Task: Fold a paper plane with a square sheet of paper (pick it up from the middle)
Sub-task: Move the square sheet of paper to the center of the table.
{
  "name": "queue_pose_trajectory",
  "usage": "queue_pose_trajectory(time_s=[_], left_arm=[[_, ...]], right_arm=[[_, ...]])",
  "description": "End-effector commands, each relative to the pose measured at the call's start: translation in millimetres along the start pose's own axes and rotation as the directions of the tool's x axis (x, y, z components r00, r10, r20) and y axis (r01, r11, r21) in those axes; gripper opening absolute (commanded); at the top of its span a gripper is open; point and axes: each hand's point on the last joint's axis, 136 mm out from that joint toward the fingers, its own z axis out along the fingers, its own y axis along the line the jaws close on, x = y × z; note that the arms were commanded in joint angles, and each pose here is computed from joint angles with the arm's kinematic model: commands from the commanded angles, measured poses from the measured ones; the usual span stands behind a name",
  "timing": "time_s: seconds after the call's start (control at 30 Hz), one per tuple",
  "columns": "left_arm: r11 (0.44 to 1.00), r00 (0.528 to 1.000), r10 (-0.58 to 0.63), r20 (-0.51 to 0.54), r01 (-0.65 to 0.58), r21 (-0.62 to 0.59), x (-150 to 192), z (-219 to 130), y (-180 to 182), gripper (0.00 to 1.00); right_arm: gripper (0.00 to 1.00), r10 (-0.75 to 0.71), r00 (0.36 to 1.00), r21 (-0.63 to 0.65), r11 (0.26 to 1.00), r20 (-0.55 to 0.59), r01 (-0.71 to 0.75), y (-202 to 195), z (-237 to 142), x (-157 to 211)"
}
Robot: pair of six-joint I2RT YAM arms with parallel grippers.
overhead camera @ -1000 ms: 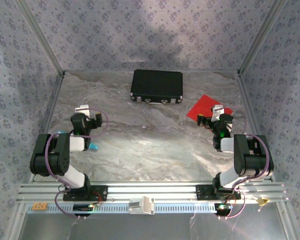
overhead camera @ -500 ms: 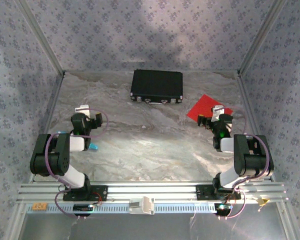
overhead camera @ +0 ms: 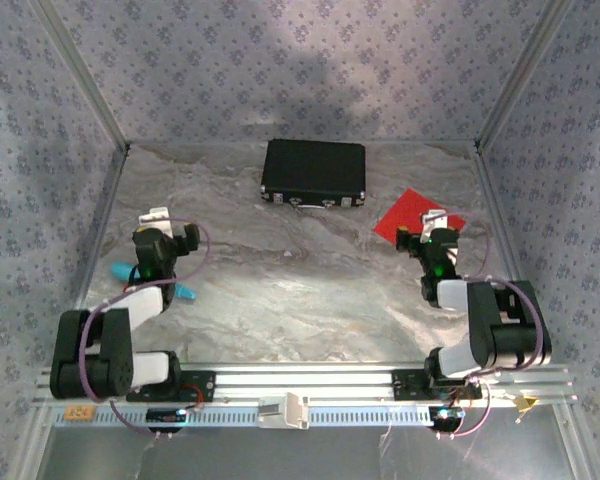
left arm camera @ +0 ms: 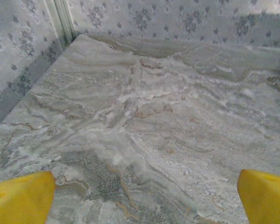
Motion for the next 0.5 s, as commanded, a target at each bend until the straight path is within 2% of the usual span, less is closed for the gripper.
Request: queue_pose_trajectory(time_s=[0.0, 0.1, 0.17, 0.23, 0.3, 0.37, 0.47], left_arm=[[0.992, 0.994, -0.110, 0.016, 0.111, -0.058, -29.2, -12.7, 10.7, 1.00], [0.976, 0.977, -0.212, -0.011, 0.211, -0.051, -47.8, -23.2, 8.1, 1.00], [0.941, 0.942, -0.332, -0.054, 0.327, -0.086, -53.8, -31.0, 10.2, 1.00], [0.929, 0.920, -0.368, -0.132, 0.358, -0.093, -51.0, -39.3, 6.2, 1.00], [0.879, 0.863, -0.474, -0.174, 0.449, -0.163, -38.9, -45.4, 10.9, 1.00], [0.871, 0.840, -0.490, -0.232, 0.484, -0.087, -34.4, -44.2, -4.3, 1.00], [0.837, 0.798, -0.525, -0.295, 0.547, -0.007, -29.0, -41.4, -25.2, 1.00]], right_arm=[[0.99, 0.107, 0.993, 0.162, 0.982, -0.038, -0.100, -30.0, -8.7, -21.1], [0.99, 0.311, 0.946, 0.300, 0.914, -0.092, -0.272, -49.8, -24.4, -19.5], [0.99, 0.447, 0.868, 0.343, 0.867, -0.217, -0.361, -49.3, -37.9, -8.9], [0.99, 0.478, 0.826, 0.268, 0.872, -0.299, -0.408, -38.2, -35.6, -8.6], [0.99, 0.476, 0.809, 0.134, 0.878, -0.344, -0.460, -19.6, -30.3, -9.6], [0.99, 0.519, 0.775, 0.063, 0.843, -0.360, -0.535, -6.9, -28.0, -11.4], [0.99, 0.551, 0.734, 0.050, 0.812, -0.397, -0.582, 1.6, -22.7, -11.4]])
